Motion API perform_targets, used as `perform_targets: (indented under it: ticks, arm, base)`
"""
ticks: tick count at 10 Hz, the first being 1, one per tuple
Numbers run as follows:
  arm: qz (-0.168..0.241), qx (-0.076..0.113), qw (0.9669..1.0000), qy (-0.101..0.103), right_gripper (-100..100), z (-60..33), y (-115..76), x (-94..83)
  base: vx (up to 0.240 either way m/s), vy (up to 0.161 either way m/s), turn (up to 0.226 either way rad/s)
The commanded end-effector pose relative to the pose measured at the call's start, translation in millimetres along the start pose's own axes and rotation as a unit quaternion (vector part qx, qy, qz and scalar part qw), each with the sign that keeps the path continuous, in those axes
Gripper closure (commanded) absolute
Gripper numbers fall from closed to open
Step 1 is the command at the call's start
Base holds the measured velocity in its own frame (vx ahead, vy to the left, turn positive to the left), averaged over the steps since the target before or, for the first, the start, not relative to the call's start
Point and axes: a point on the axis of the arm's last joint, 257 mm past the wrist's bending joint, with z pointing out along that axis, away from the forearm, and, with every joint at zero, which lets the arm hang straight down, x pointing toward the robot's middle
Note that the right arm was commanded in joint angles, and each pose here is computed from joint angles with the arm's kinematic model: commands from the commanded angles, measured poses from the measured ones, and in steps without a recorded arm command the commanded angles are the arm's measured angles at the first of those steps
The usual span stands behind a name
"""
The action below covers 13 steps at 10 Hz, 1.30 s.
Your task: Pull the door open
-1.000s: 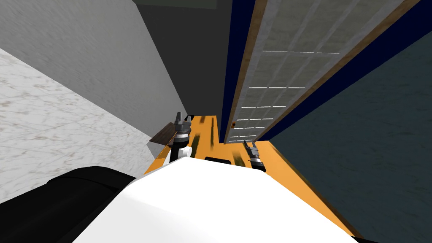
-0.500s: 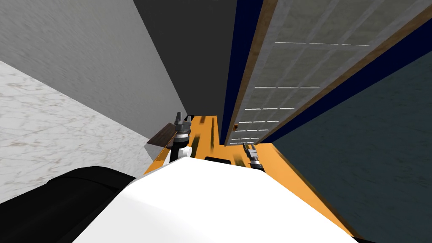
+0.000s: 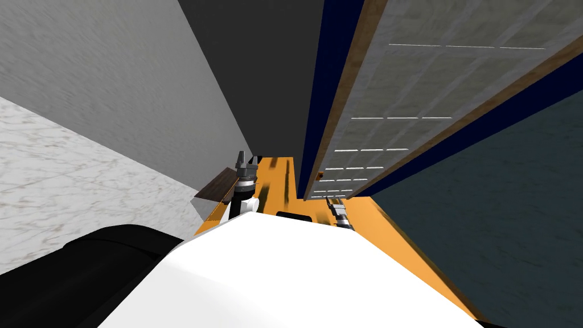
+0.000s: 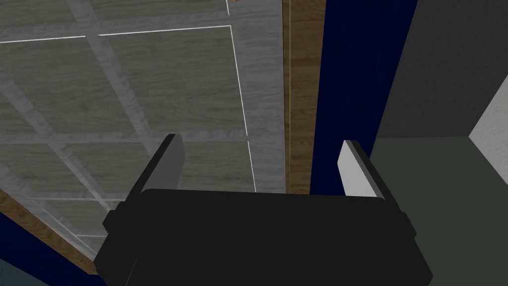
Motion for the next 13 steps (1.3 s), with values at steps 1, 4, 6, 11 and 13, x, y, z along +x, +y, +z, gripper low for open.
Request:
perform_targets:
  ticks: [1,4,6,11,13]
  arm:
    - [-0.008,-0.002,0.9999,0.006,-100,-3.4,0.5,7.2]
    - [-0.025,-0.008,0.9995,0.020,-100,-11.5,4.0,21.5]
    - [-0.034,-0.012,0.9989,0.028,-100,-16.8,6.8,30.5]
    - [-0.052,-0.020,0.9974,0.046,-100,-28.4,14.4,50.7]
    - [-0.059,-0.009,0.9973,0.044,-100,-14.0,7.4,53.1]
  base:
    - [0.082,-0.001,0.012]
    - [0.099,-0.005,0.012]
    - [0.139,-0.016,0.012]
    - [0.169,-0.033,0.003]
    - [-0.043,-0.011,0.103]
